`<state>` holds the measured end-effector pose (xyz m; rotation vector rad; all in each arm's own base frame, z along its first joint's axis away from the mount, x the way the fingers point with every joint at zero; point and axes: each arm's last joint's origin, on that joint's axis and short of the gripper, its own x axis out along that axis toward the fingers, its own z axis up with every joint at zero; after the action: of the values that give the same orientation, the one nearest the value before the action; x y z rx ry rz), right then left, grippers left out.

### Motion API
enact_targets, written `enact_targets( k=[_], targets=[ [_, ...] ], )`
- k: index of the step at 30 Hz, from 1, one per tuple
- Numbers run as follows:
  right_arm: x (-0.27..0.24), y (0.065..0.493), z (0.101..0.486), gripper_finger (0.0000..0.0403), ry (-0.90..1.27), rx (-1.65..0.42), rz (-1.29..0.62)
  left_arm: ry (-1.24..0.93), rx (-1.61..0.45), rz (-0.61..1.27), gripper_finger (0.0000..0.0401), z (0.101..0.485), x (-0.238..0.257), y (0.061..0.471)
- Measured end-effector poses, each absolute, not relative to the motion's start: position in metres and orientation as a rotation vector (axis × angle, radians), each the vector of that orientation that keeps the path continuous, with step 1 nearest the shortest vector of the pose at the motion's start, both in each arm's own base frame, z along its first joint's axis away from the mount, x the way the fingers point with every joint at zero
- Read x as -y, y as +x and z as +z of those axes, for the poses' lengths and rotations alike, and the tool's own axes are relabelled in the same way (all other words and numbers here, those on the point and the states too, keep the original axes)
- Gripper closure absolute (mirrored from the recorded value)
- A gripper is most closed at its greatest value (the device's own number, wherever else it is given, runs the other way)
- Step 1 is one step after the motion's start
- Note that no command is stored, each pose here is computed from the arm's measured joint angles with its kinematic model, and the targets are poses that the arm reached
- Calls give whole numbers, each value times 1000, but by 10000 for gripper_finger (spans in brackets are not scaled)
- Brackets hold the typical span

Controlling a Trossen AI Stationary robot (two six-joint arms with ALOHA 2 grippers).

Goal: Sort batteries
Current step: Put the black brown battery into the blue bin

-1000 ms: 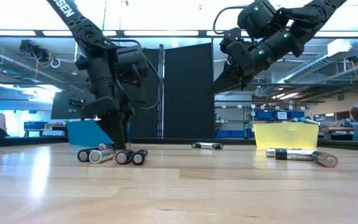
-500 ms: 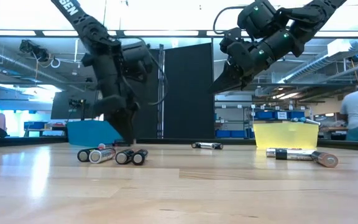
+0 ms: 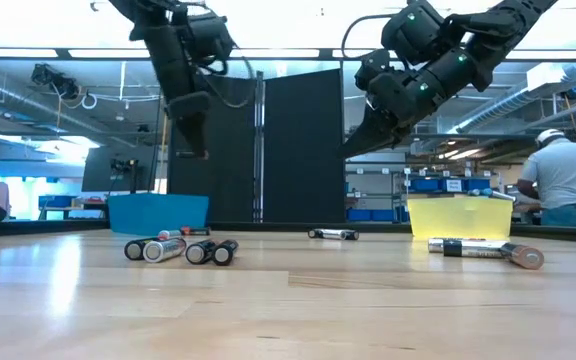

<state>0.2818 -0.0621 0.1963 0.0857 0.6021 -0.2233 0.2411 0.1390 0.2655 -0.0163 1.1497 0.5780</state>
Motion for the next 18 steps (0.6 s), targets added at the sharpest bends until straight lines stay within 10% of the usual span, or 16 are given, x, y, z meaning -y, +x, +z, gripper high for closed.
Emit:
enact_targets(
  k=[18],
  targets=[
    [62, 282, 196, 390, 79, -602, -223, -365, -1249, 730, 362, 193, -217, 202]
  ],
)
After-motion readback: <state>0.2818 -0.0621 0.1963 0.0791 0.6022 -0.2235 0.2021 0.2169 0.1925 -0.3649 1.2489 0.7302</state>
